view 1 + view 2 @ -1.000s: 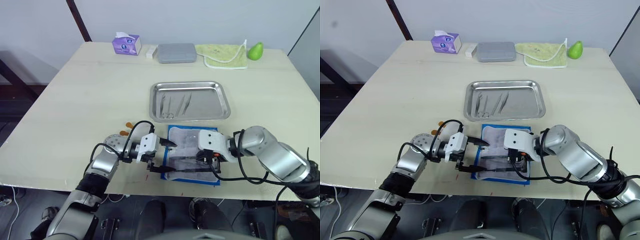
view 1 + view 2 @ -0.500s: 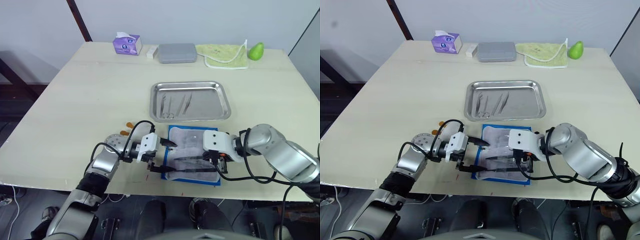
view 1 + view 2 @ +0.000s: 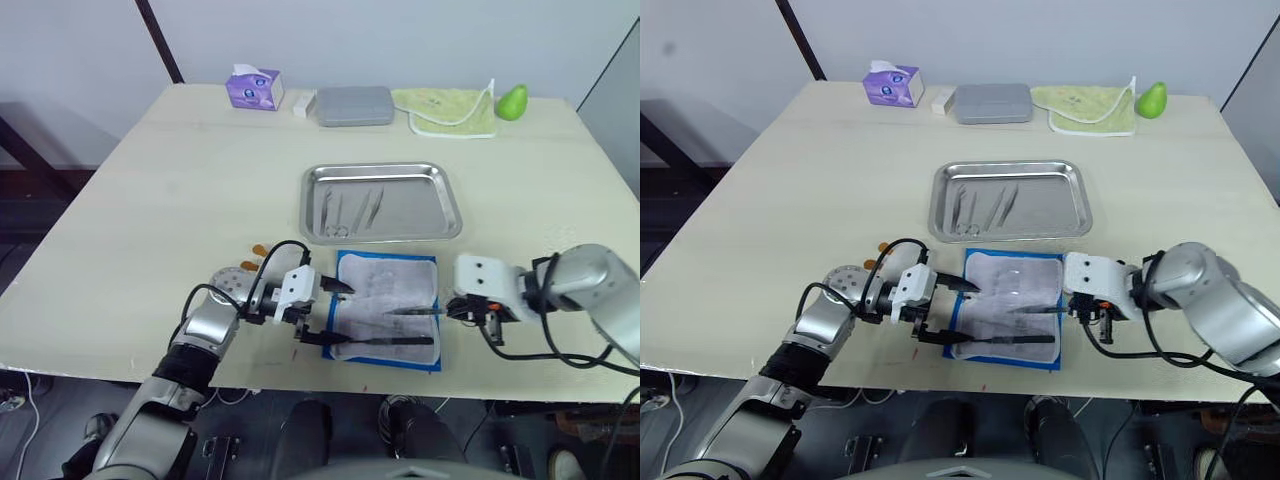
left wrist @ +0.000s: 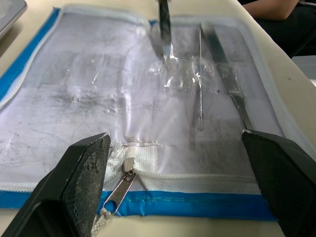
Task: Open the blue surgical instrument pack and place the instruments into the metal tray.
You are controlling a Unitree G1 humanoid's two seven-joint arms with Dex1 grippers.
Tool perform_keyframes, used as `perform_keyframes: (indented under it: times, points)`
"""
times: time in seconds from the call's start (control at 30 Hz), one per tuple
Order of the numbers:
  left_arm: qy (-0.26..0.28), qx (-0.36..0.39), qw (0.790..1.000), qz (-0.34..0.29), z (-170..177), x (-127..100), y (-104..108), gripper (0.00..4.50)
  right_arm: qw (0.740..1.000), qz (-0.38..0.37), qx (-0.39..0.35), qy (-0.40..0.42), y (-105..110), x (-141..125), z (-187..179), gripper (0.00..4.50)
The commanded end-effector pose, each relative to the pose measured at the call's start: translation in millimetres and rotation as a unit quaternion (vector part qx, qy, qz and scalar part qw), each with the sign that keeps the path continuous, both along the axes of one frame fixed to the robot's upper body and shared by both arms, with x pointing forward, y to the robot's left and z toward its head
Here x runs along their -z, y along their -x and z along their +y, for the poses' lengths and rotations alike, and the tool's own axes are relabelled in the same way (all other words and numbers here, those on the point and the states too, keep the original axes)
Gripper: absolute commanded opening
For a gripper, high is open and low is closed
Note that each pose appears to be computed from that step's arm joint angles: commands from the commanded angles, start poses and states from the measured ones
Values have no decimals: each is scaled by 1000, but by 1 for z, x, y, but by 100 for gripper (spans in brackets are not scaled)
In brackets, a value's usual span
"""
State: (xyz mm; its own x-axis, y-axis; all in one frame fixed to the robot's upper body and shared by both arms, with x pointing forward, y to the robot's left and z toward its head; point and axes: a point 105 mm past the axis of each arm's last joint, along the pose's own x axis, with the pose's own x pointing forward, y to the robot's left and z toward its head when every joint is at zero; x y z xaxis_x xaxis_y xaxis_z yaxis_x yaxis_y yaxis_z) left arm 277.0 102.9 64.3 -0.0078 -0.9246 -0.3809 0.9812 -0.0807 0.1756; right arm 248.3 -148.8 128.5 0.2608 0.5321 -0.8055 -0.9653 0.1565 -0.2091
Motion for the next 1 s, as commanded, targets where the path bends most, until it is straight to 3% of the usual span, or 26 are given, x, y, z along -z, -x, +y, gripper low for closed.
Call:
perform_keyframes:
  times: [0.03,0.2,0.33,0.67,0.9,1.0]
  points:
    - [-33,-6,999,32,8,24,10,450,1000,-26,-13,-7,2,-22,-11,9]
    - [-30,-8,999,32,8,24,11,450,999,-25,1,-33,3,-34,-21,9]
    - [-26,-12,999,32,7,23,10,450,990,-37,42,-129,-7,-52,-10,9]
    - [-23,-18,999,32,7,21,9,450,980,-38,71,-184,-22,-54,8,9]
    - [-19,-21,999,33,7,21,13,450,967,-51,118,-219,-49,-59,20,9]
    - [-15,-27,999,34,7,21,13,450,951,-57,176,-247,-73,-65,33,9]
